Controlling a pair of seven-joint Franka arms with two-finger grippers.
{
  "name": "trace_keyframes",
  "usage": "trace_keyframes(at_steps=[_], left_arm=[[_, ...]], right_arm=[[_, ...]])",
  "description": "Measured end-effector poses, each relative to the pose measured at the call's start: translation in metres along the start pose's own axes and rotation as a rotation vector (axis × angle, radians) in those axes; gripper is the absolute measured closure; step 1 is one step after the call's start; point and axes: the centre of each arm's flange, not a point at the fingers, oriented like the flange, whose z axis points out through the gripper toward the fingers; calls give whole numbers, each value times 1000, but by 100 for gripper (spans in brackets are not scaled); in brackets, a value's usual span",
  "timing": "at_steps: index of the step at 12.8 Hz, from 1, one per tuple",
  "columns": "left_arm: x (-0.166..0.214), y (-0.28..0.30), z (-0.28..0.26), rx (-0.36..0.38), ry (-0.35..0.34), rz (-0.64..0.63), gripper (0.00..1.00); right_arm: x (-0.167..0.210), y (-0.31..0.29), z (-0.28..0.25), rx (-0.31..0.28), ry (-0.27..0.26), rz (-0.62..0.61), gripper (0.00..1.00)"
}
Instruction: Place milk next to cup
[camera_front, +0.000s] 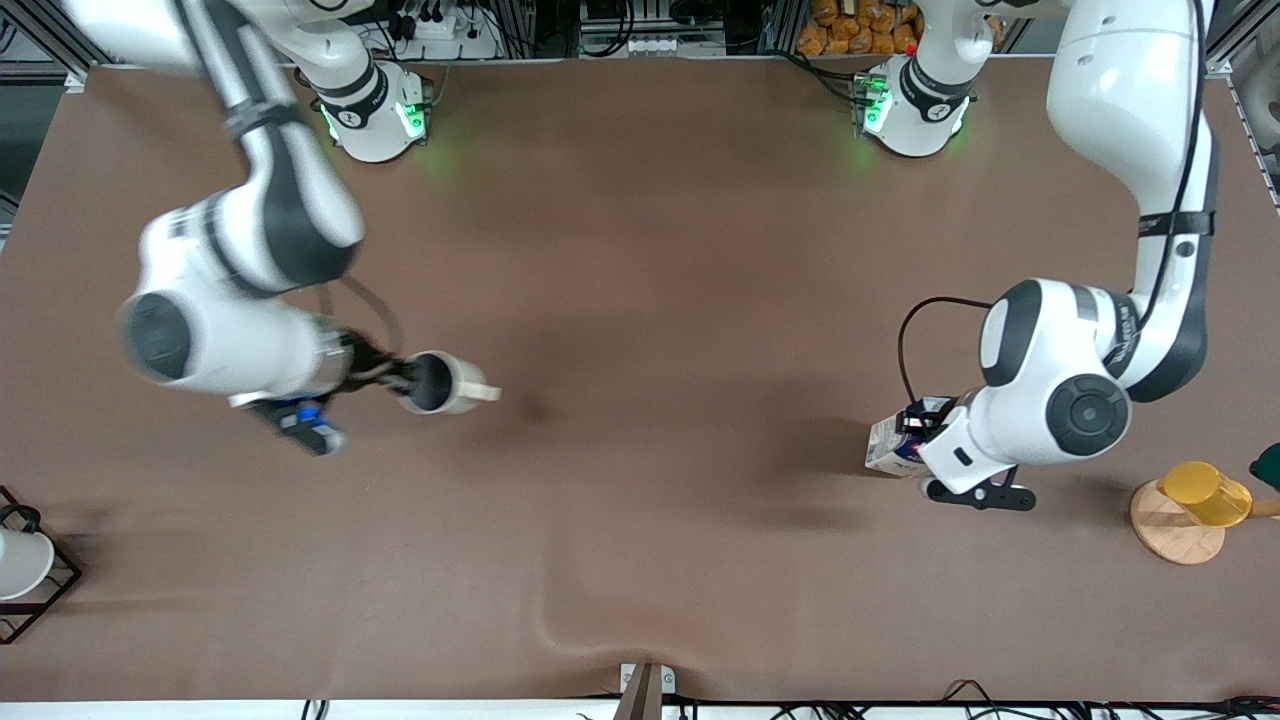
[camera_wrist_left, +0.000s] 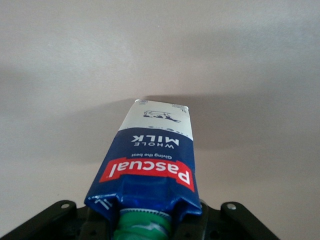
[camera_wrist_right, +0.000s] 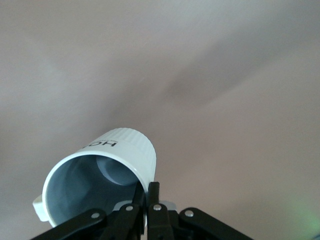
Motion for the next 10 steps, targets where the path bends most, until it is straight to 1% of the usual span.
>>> trace_keyframes(at_steps=[1,3,5,8,10], left_arm=[[-4,-1,-14,1,11,-4,68],[-13,-1,-37,2,24,-27,68],[-20,5,-47,3,19,-48,68],[-26,19,-51,2,-2,-49,68],[-30,27,-50,2,-21,-37,68]], right_arm=[[-19,-25,6,11,14,40,96],[-45,-71,34,58,47,122,96],[-72,-116,84,110,74,180,96],[-104,-157,146,170,97,207,96],[-113,-167,170,171,99,200,96]])
